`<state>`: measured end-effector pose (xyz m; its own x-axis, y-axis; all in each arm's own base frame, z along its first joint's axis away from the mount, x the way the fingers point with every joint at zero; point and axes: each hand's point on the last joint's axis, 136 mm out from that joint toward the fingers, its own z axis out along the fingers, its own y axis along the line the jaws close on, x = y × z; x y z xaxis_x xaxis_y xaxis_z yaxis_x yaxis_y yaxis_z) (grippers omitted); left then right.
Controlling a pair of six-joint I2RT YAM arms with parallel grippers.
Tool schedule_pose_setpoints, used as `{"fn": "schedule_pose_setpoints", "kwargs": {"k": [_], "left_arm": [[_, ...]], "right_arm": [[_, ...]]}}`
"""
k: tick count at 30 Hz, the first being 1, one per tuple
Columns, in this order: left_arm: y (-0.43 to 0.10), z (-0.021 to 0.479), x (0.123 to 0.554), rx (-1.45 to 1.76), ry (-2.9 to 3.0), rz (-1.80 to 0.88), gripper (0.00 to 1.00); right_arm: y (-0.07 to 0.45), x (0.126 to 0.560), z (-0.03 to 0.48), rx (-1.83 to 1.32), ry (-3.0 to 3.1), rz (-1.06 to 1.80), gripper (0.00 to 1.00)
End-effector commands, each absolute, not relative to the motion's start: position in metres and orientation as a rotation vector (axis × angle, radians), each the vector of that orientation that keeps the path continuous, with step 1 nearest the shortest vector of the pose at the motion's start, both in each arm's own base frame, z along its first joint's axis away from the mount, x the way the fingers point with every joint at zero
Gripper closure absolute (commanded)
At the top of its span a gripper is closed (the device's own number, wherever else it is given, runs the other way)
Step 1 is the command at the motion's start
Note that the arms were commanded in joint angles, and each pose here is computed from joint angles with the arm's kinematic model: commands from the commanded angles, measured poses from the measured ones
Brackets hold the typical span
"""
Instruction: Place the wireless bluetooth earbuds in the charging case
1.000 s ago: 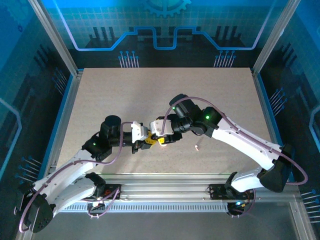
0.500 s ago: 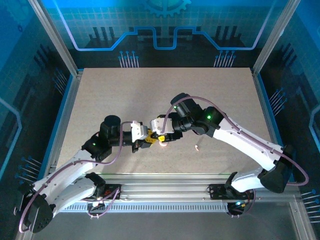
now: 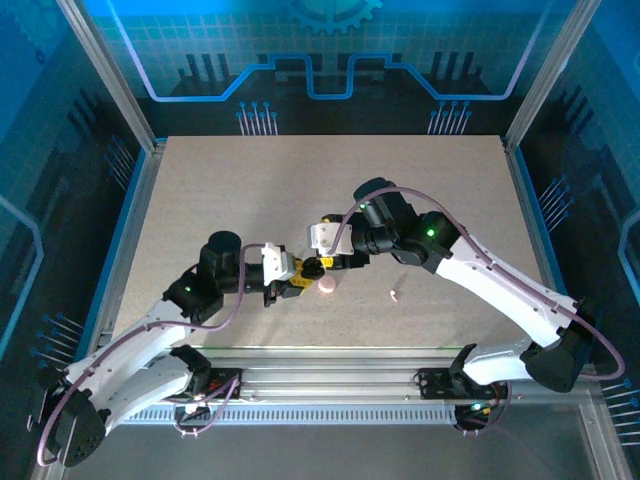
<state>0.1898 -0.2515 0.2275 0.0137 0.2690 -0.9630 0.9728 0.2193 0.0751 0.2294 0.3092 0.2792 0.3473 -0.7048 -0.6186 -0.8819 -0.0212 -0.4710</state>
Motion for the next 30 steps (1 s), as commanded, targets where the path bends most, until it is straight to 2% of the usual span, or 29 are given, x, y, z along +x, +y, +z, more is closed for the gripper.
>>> {"fn": "schedule_pose_setpoints", "kwargs": {"k": [1, 11, 16, 24, 30], "left_arm": [[-0.254, 0.234, 0.180, 1.279, 1.417, -0.891, 0.84], [-0.250, 0.229, 0.194, 1.221, 1.468, -0.829, 0.84], [-0.246, 0.230, 0.205, 1.147, 1.526, -0.790, 0.83], [-0.223, 0.217, 0.228, 0.963, 1.696, -0.653, 0.83], [-0.196, 0.208, 0.254, 0.719, 1.797, -0.513, 0.83]], "right_arm": [[0.307, 0.233, 0.287, -1.724, 1.416, 0.262, 0.43], [0.303, 0.214, 0.299, -1.663, 1.420, 0.405, 0.43], [0.299, 0.218, 0.297, -1.573, 1.484, 0.432, 0.43], [0.294, 0.256, 0.270, -1.342, 1.857, 0.507, 0.43], [0.284, 0.301, 0.243, -0.890, 2.231, 0.597, 0.46]]}}
